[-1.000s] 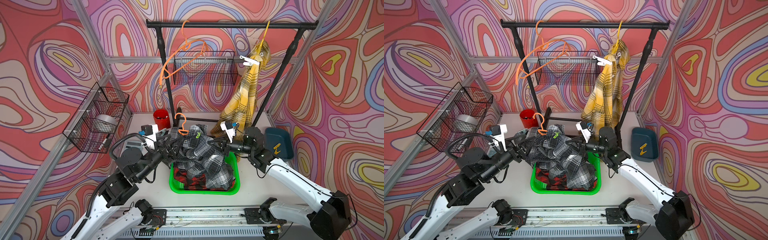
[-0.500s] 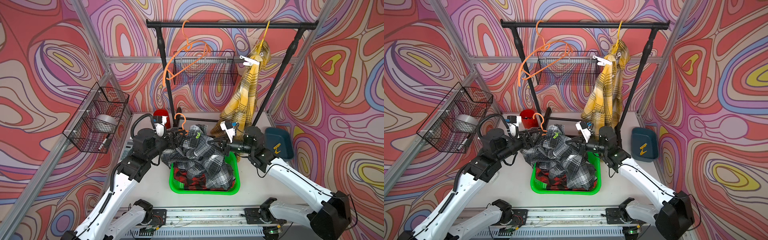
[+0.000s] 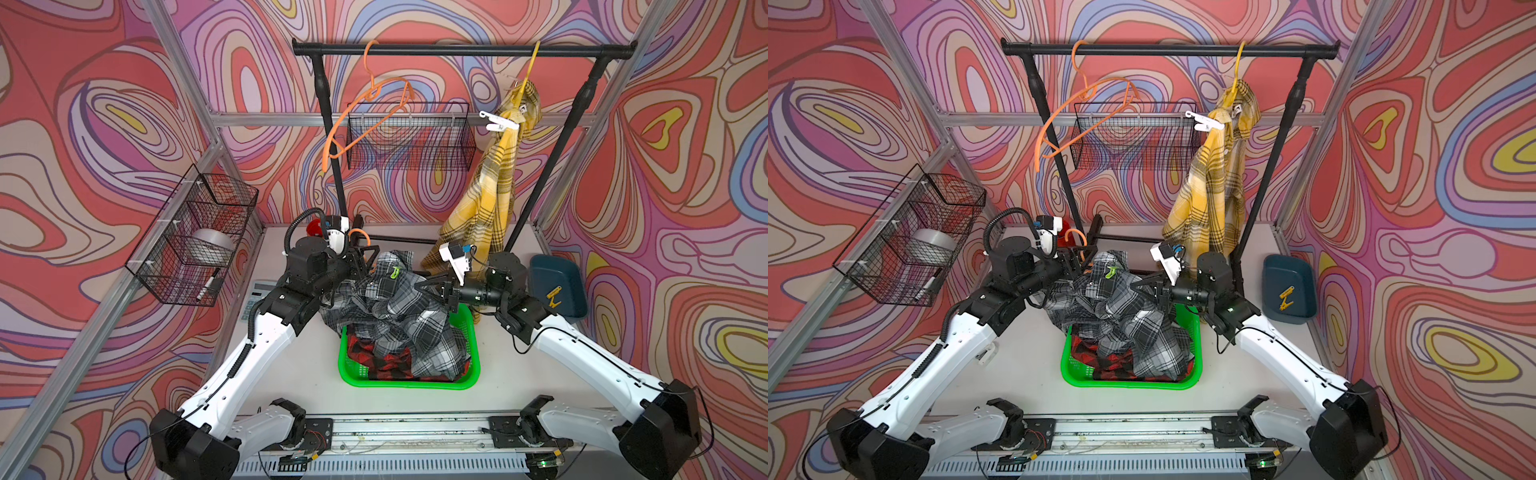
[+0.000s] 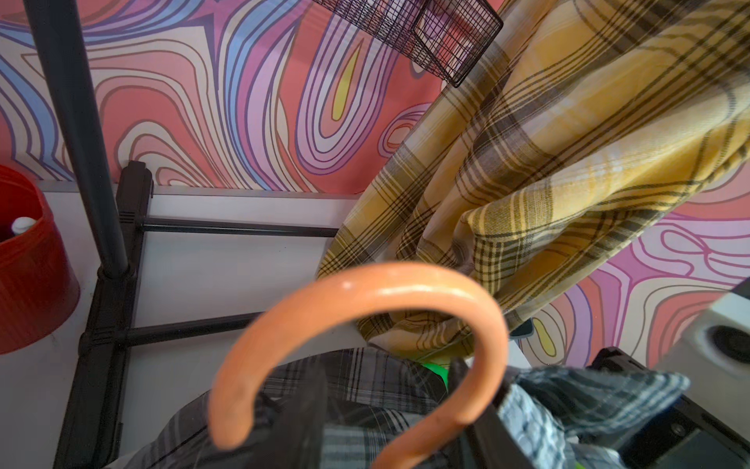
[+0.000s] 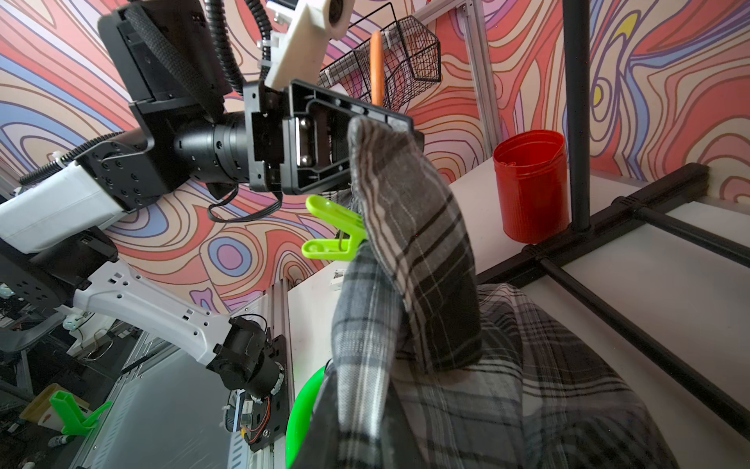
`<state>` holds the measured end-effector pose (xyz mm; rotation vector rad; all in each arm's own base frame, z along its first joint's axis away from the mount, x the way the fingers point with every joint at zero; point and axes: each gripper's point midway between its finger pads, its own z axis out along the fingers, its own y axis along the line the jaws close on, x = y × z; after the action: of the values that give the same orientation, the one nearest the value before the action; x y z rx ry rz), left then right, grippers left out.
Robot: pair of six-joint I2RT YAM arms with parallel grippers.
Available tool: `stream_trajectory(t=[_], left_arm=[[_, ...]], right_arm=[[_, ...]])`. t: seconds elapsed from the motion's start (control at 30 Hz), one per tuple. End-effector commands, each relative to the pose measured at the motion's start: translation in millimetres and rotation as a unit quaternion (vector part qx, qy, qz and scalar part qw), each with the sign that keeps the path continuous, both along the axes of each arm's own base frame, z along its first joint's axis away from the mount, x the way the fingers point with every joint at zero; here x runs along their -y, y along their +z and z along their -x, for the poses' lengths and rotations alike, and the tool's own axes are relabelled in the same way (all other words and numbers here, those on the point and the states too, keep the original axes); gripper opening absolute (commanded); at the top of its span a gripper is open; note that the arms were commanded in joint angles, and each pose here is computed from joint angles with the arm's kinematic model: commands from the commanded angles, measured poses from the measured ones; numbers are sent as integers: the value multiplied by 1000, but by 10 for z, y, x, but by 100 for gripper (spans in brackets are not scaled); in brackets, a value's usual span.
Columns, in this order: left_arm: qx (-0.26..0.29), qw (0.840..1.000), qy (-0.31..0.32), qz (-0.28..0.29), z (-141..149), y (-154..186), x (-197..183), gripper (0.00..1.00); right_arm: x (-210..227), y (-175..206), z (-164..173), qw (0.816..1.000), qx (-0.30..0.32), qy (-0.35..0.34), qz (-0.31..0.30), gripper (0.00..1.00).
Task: Remove the clothespins securing long-sleeve shirts to the hanger
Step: Place the long-sleeve shirt at the bin.
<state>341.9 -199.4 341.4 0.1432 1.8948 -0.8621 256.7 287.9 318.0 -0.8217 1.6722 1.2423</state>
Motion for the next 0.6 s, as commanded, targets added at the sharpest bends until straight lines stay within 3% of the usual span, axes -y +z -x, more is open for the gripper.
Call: stream_trajectory(t=[0.0,0.07,0.1,0.23,0.4,0.57], left_arm=[[44,999,-15,4,-26,205,36,13],[55,998,-21,-5,-15,195,43,0],[62,998,-25,-8,-4,198,44,0],[76,995,-57,-12,38,151,93,0],[71,993,-94,5,29,92,66,0],[53,990,-125,45,-18,70,-41,0]], right_arm=[[-37,86,12,1000,16,12,-4,0],[-29,68,-27,1000,15,2,6,0],[-20,73,-44,1000,17,-4,10,0],[50,152,-96,998,37,-31,38,34],[189,306,-42,992,78,-51,81,64],[226,495,98,987,125,-28,94,64]])
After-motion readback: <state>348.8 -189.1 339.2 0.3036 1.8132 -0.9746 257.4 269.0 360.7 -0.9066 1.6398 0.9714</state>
